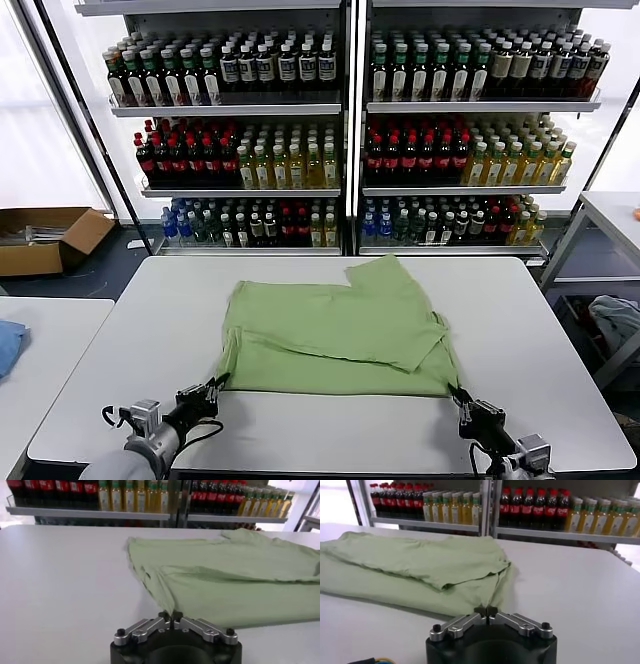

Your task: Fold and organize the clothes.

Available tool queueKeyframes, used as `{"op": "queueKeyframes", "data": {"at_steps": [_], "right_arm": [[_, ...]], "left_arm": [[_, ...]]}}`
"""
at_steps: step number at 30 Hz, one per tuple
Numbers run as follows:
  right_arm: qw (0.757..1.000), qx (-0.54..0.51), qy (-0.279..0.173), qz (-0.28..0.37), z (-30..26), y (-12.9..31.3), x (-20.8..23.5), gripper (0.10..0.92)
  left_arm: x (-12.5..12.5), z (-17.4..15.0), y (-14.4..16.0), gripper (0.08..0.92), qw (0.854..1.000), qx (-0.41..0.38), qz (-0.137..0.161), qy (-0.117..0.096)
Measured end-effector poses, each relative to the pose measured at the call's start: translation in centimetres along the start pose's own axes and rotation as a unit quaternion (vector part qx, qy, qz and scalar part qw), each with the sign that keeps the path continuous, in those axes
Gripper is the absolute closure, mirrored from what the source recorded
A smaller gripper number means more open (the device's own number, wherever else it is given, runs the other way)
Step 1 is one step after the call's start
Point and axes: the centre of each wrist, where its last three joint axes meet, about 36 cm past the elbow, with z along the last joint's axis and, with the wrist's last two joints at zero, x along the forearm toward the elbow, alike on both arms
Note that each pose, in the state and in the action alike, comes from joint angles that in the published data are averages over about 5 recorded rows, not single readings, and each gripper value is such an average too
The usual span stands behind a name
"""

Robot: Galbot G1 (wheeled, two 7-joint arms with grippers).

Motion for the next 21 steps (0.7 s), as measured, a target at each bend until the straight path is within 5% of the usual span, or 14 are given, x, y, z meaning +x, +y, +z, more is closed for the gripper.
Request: {"op": "queueKeyframes", "data": {"at_steps": [12,21], "right_arm": [[0.999,0.001,0.037,-0.01,0.6,2.2,4.9,0.904],[1.0,-0.003,0.025,-0.001,-1.1,2.3,5.7,0.652]], "left_arm": [[6.8,1.5,-2.5,0.907,0.999,0.017,-0.03,0.021],[9.8,0.5,-3.1,0.731,0.998,-0.002,-0.052,0.03]]}}
